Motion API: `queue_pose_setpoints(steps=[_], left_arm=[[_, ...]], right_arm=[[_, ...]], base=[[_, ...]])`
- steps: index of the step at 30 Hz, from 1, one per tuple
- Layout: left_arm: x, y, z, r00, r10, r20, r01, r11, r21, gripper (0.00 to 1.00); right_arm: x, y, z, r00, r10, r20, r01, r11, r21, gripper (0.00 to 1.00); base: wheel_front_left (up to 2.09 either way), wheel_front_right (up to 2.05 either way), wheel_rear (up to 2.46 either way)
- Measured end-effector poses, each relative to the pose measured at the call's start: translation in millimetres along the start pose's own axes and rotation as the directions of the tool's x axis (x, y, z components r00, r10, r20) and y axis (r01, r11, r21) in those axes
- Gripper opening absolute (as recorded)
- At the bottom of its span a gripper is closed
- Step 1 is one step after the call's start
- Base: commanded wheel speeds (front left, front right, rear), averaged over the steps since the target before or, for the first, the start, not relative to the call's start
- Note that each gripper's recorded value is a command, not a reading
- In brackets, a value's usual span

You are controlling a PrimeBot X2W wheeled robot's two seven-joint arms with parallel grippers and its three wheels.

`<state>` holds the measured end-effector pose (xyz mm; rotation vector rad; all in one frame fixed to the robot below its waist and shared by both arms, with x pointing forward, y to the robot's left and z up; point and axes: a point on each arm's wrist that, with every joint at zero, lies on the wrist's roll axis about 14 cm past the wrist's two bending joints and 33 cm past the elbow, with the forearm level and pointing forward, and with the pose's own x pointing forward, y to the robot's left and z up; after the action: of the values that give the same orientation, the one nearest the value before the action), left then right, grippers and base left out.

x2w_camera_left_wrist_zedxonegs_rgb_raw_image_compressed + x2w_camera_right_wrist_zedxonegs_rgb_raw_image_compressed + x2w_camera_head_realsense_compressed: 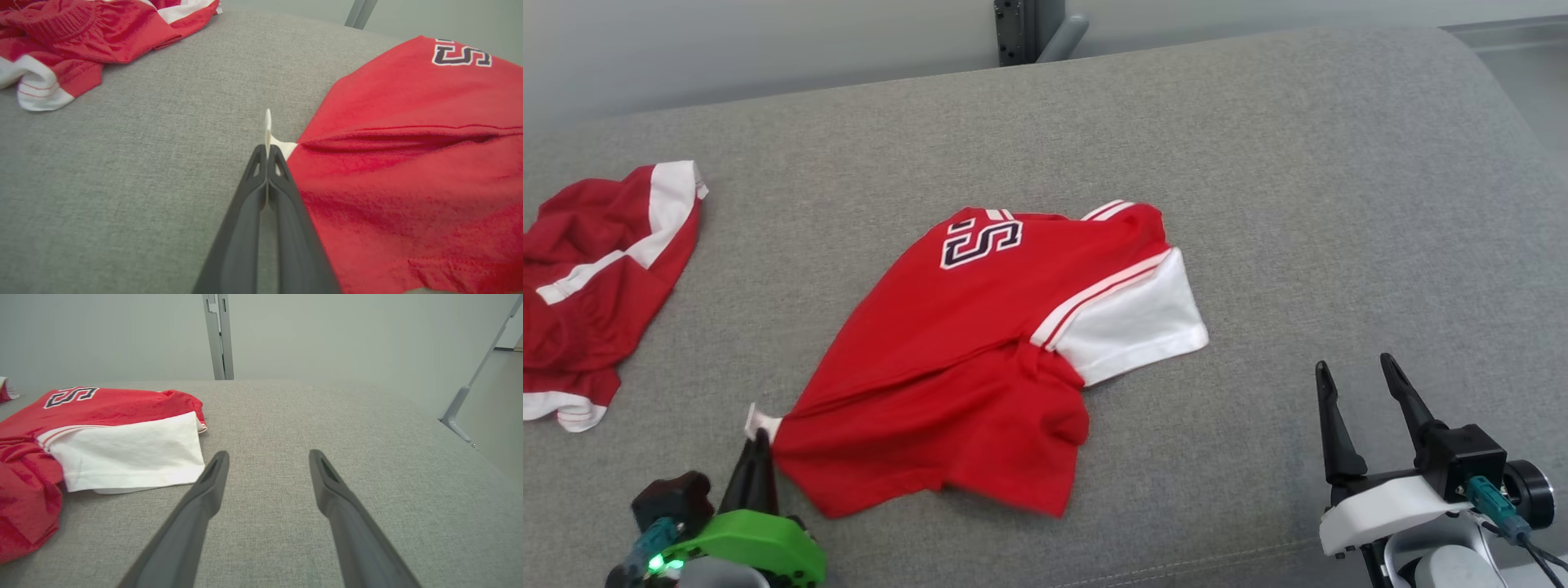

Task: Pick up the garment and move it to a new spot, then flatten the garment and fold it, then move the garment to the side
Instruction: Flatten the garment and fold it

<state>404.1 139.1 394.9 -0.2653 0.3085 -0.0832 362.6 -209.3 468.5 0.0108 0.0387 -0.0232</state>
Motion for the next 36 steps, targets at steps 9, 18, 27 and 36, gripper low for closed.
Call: queue_pose_setpoints(steps=[9, 18, 27, 36], left_arm=[[-35, 97, 4, 0.968, 0.251, 0.000, -0.251, 0.968, 0.004, 0.00], [-45, 108, 5, 0.957, 0.288, 0.014, -0.286, 0.953, -0.096, 1.00], [-67, 104, -36, 0.960, 0.263, -0.100, -0.280, 0.929, -0.243, 1.00], [-50, 79, -40, 0.978, 0.160, -0.137, -0.192, 0.943, -0.271, 0.18]], right_arm=[[11, 26, -2, 0.997, 0.083, -0.002, -0.083, 0.997, -0.004, 1.00], [14, 38, -1, 0.993, 0.119, 0.002, -0.119, 0.993, -0.001, 1.00], [9, 34, -3, 0.994, 0.106, -0.006, -0.106, 0.994, 0.000, 1.00], [7, 29, -1, 0.996, 0.092, -0.001, -0.092, 0.996, -0.002, 1.00]], base=[[0.00, 0.00, 0.00], [0.00, 0.00, 0.00], [0.00, 0.00, 0.00], [0.00, 0.00, 0.00]])
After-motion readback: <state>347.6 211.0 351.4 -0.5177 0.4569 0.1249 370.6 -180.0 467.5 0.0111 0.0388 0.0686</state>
